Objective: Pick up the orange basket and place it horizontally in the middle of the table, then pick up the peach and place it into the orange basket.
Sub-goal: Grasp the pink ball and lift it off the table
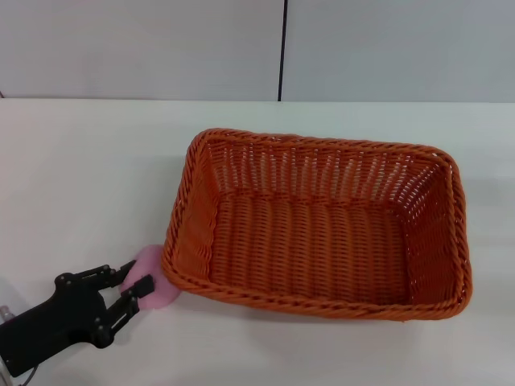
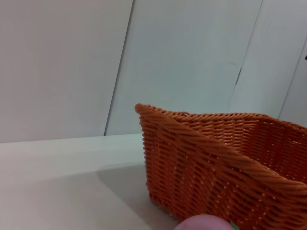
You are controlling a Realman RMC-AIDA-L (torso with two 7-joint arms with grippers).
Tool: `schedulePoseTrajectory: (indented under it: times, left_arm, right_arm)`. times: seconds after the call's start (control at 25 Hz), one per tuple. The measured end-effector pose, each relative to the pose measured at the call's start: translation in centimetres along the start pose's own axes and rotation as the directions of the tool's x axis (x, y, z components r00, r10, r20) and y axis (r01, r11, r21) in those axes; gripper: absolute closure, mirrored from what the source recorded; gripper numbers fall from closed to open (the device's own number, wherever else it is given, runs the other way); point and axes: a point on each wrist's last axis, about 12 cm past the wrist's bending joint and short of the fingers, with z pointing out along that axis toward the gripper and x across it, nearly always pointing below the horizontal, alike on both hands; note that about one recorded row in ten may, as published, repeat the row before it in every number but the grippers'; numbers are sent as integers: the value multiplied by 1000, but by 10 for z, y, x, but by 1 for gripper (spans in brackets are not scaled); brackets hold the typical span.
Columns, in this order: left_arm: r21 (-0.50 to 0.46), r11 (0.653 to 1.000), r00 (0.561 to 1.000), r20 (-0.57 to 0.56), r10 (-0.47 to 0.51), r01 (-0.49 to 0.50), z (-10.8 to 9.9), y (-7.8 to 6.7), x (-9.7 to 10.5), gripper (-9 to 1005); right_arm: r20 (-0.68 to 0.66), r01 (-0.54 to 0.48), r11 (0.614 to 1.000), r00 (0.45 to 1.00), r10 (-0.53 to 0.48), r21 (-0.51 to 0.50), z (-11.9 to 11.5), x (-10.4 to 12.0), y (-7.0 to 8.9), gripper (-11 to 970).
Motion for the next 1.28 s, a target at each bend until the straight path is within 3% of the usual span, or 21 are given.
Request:
schedulePoseTrajectory:
  times: [0.16, 0.32, 0.56, 0.88, 1.12, 1.28]
  left_arm:
    - [3, 1000, 1000, -4, 2, -2, 1, 0, 0, 573]
    - [11, 1000, 1000, -6, 4, -4, 2, 0, 0, 749]
    - [2, 1000, 1000, 0, 3, -3, 2, 1, -1, 802]
    - [-118, 993, 998, 64, -16, 24, -9, 10, -3, 860]
    - [-247, 966, 986, 164, -31, 71, -16, 20, -9, 899]
    - [-264, 960, 980, 197, -36, 89, -14, 21, -11, 921]
  right_arm:
    - [-5, 0, 1000, 1000, 0, 9, -1, 1, -1, 534]
    - [-6, 0, 1000, 1000, 0, 11, -1, 1, -1, 534]
    - [-6, -2, 1000, 1000, 2, 12, -1, 1, -1, 534]
    - [-4, -8, 1000, 1000, 8, 12, -1, 2, 0, 534]
    - [-3, -23, 1000, 1000, 23, 12, 1, 5, 1, 534]
    - [-3, -23, 1000, 1000, 23, 11, 2, 5, 1, 534]
